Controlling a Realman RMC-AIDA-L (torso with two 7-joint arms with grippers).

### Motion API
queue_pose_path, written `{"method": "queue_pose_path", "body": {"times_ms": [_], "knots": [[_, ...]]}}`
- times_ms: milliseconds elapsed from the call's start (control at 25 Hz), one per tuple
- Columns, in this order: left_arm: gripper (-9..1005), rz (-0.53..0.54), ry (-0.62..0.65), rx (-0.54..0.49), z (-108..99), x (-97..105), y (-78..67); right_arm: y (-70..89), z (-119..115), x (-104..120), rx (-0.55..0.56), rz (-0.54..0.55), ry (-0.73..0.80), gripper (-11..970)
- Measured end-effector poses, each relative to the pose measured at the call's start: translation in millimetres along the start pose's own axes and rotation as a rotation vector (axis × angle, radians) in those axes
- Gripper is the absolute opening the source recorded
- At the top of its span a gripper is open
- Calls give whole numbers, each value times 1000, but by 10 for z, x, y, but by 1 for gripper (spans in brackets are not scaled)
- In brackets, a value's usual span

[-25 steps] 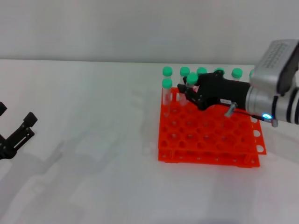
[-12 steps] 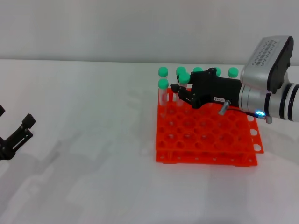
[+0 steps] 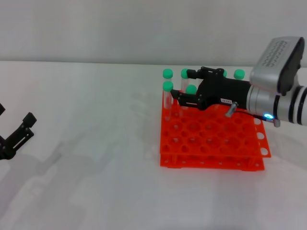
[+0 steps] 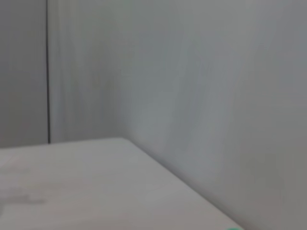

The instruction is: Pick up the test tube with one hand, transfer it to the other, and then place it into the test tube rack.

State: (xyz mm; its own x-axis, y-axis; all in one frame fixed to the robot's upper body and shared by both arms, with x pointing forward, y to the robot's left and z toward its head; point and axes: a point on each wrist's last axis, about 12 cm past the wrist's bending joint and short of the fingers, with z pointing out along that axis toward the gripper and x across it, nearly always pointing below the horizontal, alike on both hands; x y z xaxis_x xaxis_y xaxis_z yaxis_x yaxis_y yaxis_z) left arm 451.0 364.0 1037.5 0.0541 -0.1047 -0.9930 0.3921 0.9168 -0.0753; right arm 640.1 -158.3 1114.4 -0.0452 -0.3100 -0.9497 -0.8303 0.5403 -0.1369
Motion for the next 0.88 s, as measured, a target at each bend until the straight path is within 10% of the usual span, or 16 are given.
{"method": "queue_pose_path", "body": {"times_ms": [320,880], "knots": [[893,5,-14,-35,26,-24,52,-1,-378,42,37,0,-114,741],[893,-10,-122,-192,64,-103,181,-139,-1661,706,337,71,-280,741]]}}
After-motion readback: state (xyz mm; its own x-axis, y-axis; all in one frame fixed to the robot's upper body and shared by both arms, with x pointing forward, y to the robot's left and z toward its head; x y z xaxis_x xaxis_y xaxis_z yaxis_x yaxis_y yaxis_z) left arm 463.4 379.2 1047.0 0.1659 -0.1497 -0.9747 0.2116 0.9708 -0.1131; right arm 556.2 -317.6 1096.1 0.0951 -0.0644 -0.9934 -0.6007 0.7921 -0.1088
